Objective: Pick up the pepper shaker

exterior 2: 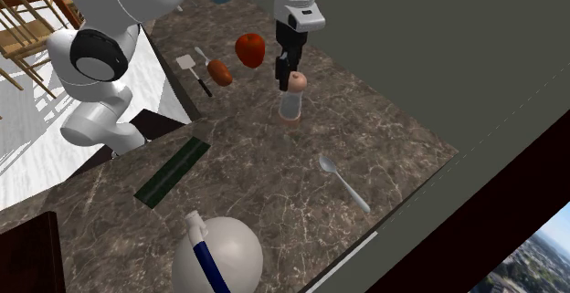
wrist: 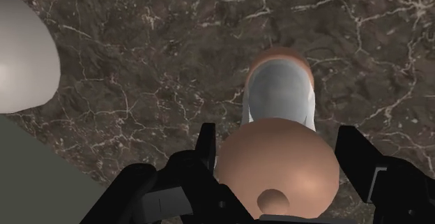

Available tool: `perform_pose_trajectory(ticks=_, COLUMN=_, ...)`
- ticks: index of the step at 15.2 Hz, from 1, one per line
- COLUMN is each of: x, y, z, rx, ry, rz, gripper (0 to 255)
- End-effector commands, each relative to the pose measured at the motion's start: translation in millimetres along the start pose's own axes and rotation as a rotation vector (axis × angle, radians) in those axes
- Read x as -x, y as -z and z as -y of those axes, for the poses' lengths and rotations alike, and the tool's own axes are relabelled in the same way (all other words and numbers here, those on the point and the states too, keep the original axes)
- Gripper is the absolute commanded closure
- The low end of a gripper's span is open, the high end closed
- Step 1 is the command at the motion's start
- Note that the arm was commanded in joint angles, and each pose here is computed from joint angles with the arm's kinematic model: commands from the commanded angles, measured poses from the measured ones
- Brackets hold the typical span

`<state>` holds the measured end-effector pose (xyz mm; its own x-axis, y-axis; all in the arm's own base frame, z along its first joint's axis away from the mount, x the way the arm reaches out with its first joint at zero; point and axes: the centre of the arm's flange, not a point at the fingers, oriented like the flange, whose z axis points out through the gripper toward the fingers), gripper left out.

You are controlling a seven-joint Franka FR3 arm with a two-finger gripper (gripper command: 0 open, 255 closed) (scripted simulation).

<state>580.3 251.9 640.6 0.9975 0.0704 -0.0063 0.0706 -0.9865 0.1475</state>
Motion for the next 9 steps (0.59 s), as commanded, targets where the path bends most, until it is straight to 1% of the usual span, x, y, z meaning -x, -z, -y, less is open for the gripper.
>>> perform_pose_trajectory(ticks=1, x=1.3, y=10.1, z=-2.3, rx=0.0, ry=0.0, rz=0.0, gripper=255)
perform_pose_trajectory(ticks=7, x=1.5, y=41.4, z=-7.0, rx=0.0, ry=0.0, rz=0.0, gripper=255)
perform_pose_trajectory(ticks=9, x=1.5, y=42.2, z=-7.1, rx=0.0, ry=0.0, rz=0.0, gripper=255)
